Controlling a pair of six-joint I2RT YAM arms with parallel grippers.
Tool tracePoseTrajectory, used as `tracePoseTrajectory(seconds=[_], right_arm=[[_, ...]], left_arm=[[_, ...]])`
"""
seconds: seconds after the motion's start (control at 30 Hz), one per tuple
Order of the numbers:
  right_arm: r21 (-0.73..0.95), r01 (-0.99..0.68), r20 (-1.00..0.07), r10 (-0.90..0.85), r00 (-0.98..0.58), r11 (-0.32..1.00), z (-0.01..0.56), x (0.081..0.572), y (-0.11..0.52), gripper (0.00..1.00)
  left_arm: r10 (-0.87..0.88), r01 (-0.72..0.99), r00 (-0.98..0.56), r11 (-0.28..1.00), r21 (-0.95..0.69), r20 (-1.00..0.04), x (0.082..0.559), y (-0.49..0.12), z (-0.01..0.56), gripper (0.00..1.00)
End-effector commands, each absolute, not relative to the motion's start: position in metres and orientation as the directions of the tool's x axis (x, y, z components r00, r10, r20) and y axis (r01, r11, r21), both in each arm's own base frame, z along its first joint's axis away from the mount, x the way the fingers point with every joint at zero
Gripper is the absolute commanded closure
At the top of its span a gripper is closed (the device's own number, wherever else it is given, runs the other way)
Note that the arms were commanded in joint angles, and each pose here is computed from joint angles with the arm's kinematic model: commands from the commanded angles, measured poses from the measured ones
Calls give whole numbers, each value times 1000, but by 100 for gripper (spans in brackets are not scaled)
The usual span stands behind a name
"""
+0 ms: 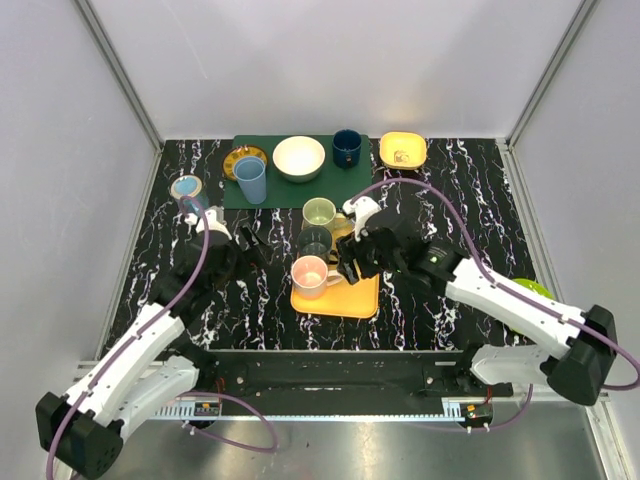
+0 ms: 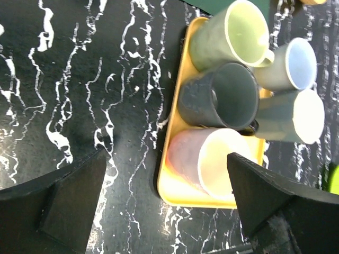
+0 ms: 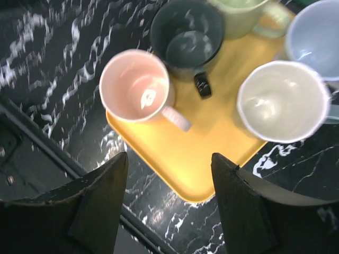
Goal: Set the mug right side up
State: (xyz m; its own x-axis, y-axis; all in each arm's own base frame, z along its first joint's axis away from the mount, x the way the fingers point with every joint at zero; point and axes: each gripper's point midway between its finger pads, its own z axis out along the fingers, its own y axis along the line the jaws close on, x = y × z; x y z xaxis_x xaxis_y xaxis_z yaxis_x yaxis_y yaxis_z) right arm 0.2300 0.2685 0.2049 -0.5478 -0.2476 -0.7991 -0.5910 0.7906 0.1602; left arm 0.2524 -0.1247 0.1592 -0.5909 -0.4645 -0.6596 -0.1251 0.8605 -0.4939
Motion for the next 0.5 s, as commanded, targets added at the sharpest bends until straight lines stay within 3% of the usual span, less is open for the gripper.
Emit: tracePoseTrajectory(seconds=[0.0, 0.47], right_arm=[[134, -731, -696, -461, -550, 669, 168, 205, 282, 31], [47, -770, -657, -561, -503, 636, 122, 230, 312, 33]], left_arm=[[-466, 21, -574, 813, -581, -673, 244, -143, 186, 2], [-421, 37, -605, 833, -552, -676, 216, -132, 166, 5]])
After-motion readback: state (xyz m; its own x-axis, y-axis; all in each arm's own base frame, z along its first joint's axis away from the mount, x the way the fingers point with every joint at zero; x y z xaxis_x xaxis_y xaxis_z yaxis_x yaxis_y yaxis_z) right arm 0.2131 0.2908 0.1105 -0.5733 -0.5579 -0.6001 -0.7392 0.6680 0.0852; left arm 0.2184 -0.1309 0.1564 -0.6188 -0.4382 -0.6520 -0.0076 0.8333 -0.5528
